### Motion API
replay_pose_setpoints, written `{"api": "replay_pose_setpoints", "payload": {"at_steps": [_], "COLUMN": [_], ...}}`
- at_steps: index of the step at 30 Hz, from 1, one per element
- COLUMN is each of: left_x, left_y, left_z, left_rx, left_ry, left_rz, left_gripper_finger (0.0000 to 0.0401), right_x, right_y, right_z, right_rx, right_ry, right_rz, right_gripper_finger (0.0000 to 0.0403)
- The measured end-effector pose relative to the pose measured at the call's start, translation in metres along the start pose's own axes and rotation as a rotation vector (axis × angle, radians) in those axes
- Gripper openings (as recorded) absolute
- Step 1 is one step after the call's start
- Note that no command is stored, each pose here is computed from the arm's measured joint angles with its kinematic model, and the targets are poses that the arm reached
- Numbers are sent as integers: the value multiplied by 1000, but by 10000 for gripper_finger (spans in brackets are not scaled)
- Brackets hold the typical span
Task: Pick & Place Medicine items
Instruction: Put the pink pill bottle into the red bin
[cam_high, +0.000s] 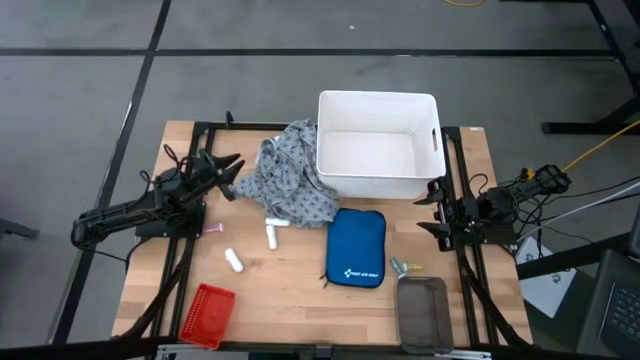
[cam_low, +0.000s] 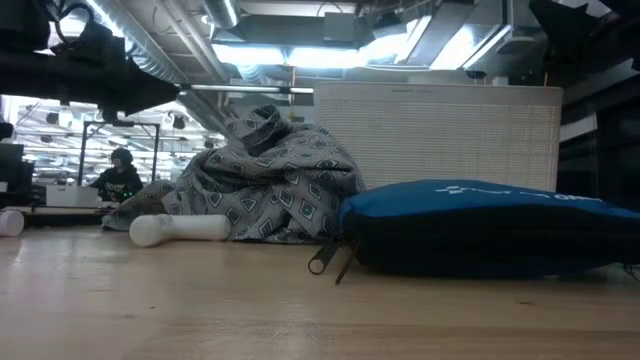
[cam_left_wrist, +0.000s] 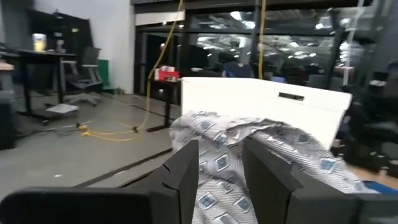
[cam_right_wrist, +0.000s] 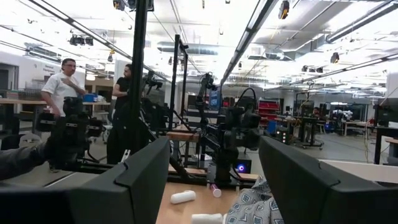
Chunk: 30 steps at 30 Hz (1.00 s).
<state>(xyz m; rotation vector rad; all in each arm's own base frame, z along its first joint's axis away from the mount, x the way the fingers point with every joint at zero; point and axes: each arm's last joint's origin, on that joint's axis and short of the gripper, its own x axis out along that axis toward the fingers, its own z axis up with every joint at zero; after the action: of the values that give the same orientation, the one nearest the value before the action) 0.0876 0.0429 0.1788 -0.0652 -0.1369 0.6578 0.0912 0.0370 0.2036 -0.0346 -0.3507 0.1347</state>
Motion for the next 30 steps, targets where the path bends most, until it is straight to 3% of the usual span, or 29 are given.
{"api": "replay_pose_setpoints", "payload": {"at_steps": [13, 22, 30], "left_x": [-7, 8, 19], "left_y": [-18, -28, -36], "left_z": [53, 37, 44], "left_rx": [-62, -11, 161], "left_ry": [-111, 250, 507], "left_rz": [-420, -430, -356], "left_gripper_finger": [200, 205, 205], "right_x": [0, 0, 0], "right_y": [0, 0, 0], "right_z": [0, 0, 0], "right_rx": [0, 11, 11], "right_ry": [0, 0, 0], "right_rz": [0, 0, 0], "right_gripper_finger": [249, 249, 249]}}
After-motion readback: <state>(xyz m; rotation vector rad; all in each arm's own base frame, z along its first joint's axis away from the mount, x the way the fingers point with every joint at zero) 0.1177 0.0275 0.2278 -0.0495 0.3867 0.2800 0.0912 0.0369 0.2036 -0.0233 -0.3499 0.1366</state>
